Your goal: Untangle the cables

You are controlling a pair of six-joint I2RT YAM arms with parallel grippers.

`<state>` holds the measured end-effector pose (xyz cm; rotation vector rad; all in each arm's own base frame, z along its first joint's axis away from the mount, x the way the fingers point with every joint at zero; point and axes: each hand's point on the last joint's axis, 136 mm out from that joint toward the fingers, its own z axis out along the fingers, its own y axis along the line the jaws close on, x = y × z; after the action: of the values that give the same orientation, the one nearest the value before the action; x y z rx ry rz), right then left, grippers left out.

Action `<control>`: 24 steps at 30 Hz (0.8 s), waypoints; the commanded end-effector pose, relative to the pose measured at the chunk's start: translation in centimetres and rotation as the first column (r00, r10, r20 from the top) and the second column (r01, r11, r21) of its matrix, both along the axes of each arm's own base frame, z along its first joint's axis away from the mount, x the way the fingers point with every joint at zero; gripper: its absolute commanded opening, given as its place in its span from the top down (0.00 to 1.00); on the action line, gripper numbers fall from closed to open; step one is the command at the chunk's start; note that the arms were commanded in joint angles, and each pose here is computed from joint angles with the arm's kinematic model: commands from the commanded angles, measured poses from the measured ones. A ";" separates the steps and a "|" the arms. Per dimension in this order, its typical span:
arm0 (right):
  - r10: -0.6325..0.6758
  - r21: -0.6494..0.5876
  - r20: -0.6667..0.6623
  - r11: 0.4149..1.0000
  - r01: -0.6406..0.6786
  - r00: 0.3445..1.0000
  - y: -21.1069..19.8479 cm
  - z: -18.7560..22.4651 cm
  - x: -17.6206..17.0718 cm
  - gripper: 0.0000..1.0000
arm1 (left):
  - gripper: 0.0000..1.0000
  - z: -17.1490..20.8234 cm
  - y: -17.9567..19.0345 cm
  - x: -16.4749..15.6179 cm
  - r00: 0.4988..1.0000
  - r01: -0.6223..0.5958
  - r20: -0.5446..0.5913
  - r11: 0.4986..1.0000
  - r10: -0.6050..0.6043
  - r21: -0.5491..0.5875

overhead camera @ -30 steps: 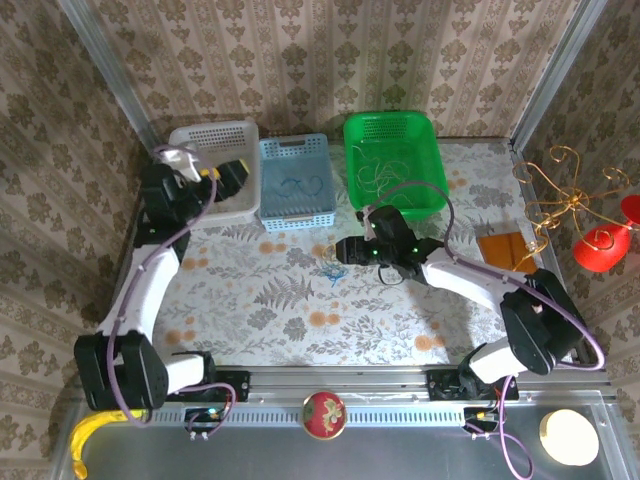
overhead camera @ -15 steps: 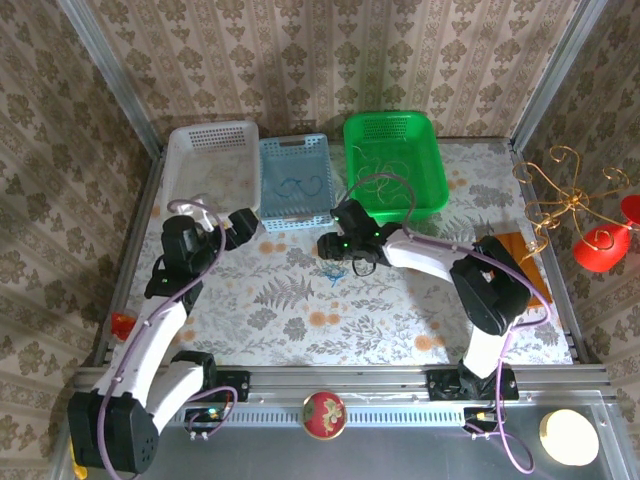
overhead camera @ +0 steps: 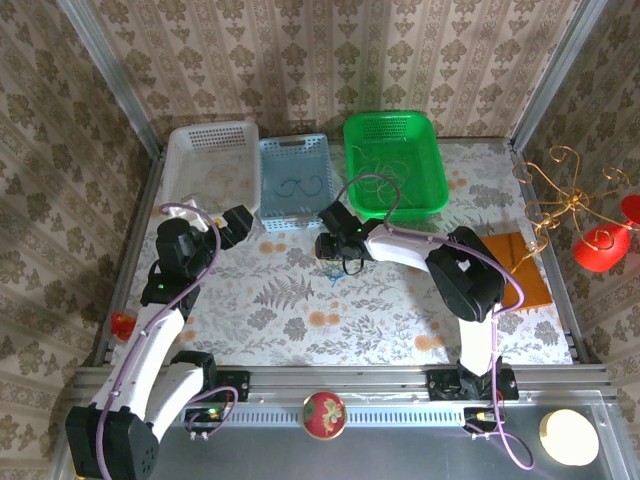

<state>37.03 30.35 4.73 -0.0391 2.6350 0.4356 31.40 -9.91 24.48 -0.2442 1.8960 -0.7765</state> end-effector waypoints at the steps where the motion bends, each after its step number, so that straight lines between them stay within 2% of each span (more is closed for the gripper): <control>1: -0.033 -0.028 -0.004 0.999 0.033 0.999 0.0 -0.3 0.7 0.59 | 0.00 0.5 0.1 -0.3 1.000 -0.007 0.013 1.000 0.007 -0.018; 7: -0.033 -0.039 -0.014 0.999 0.033 0.999 0.2 -0.9 1.0 0.70 | 0.00 0.6 0.0 -0.4 1.000 -0.001 0.015 1.000 0.002 -0.020; 12: -0.019 -0.037 -0.006 0.999 0.019 1.000 -0.1 -0.6 0.6 0.97 | 0.00 1.0 -0.3 -0.4 1.000 0.011 0.021 0.999 -0.010 -0.032; 13: -0.015 -0.033 -0.004 0.999 0.015 1.000 -0.2 -0.4 0.5 1.00 | 0.00 1.0 -0.3 -0.5 1.000 0.014 0.023 0.999 -0.014 -0.033; 17: 0.020 0.033 0.038 0.999 -0.022 0.999 -0.3 2.2 -0.5 1.00 | 0.00 1.5 -0.5 -0.7 0.999 0.029 0.032 0.999 -0.028 -0.037; 20: 0.068 0.126 0.089 0.989 -0.079 0.994 0.1 5.2 -1.6 1.00 | 0.00 1.6 -0.8 -1.0 0.998 0.050 0.031 0.998 -0.049 -0.041; 24: 0.139 0.310 0.199 0.930 -0.197 0.970 0.9 10.1 -2.9 1.00 | 0.00 1.3 -1.6 -1.4 0.995 0.097 0.020 0.993 -0.096 -0.065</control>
<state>34.23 29.62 9.74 -0.1044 2.5311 0.6515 30.67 -10.60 25.34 -0.2194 1.8802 -0.8368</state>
